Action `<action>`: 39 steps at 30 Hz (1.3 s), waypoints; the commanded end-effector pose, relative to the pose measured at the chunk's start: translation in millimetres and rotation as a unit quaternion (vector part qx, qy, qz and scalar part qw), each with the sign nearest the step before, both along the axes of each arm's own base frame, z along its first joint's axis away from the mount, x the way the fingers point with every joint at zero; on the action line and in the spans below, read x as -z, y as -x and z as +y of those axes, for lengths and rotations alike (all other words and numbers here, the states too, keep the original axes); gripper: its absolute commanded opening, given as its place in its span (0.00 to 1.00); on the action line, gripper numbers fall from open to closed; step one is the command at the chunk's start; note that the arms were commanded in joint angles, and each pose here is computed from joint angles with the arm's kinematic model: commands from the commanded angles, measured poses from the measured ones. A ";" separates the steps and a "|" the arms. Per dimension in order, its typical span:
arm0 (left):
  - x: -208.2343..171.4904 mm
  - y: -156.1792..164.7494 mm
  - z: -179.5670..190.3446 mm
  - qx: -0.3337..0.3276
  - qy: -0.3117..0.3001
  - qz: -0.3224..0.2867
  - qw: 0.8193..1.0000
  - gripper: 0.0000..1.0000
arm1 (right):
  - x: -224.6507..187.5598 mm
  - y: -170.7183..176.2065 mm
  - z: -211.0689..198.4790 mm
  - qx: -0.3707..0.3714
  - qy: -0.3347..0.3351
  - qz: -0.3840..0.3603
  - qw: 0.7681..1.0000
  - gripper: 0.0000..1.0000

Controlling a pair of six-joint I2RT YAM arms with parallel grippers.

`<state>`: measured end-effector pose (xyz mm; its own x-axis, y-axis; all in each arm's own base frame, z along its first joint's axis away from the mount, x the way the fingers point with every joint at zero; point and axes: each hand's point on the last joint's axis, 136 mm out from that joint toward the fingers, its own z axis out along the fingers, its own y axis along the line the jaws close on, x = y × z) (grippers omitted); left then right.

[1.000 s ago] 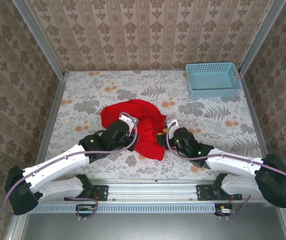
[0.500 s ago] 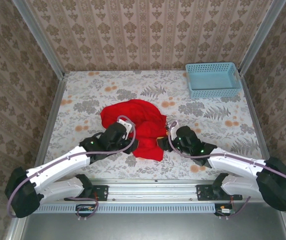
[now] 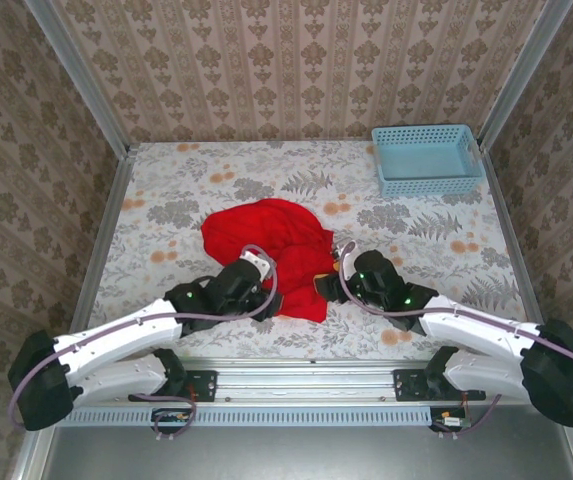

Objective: Fold the inside-out t-shirt

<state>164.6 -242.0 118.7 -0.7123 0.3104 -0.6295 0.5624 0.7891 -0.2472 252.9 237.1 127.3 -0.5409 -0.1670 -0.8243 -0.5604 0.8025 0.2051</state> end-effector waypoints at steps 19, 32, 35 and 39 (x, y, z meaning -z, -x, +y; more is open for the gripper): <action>19.2 -40.8 13.6 -0.061 0.045 0.030 0.997 0.47 | 51.3 43.8 80.2 -0.153 0.097 -0.007 0.984 0.68; 10.7 -64.0 19.8 -0.084 0.060 0.020 0.994 0.43 | 22.2 -5.7 76.2 -0.059 0.123 -0.058 0.989 0.30; 7.1 -56.4 28.7 -0.087 0.046 0.008 0.995 0.47 | 16.5 -10.2 78.8 -0.059 0.115 -0.053 0.990 0.19; -2.3 -38.3 34.6 -0.078 0.033 -0.015 0.996 0.47 | 10.7 -13.1 83.5 -0.064 0.092 -0.041 0.993 0.11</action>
